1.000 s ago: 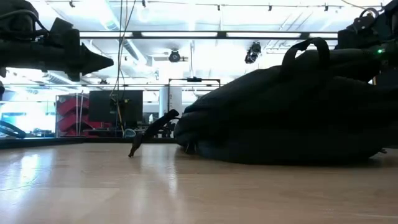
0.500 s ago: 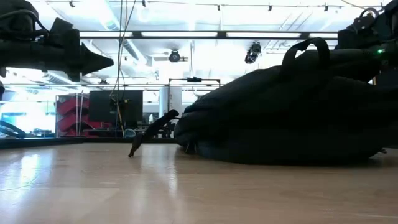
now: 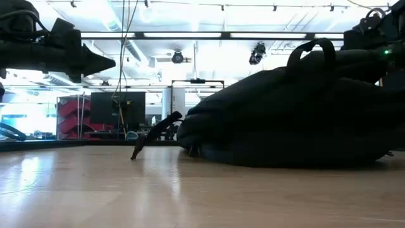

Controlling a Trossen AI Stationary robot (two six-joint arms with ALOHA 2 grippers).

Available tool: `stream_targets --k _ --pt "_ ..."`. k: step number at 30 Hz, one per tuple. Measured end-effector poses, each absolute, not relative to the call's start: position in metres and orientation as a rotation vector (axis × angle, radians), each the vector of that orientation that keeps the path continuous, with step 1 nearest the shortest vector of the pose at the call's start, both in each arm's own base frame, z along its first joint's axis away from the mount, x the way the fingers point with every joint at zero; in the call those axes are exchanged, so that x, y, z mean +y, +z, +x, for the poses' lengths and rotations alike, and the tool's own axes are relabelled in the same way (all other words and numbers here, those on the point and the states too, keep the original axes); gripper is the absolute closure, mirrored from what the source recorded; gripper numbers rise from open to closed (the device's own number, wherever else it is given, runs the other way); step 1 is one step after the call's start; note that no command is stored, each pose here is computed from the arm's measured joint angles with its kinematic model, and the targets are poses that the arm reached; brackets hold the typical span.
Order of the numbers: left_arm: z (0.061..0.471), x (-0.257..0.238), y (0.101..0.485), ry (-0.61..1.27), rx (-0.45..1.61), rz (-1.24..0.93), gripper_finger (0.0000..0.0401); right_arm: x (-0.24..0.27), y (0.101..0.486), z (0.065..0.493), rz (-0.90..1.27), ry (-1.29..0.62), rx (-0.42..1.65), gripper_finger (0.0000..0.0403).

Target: Unpack backpack

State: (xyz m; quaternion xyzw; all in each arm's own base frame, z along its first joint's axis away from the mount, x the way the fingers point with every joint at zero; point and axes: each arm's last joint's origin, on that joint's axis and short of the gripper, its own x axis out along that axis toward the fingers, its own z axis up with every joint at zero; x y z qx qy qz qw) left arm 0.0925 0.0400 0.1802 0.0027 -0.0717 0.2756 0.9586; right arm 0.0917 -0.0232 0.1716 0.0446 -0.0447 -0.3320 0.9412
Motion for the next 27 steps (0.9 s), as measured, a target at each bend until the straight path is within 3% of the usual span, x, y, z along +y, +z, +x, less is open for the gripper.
stream_targets --k 27 --pt "0.0925 0.04 0.1801 0.559 -0.145 0.005 0.0401 -0.0232 0.1716 0.0917 0.091 -0.677 -0.091 0.0366"
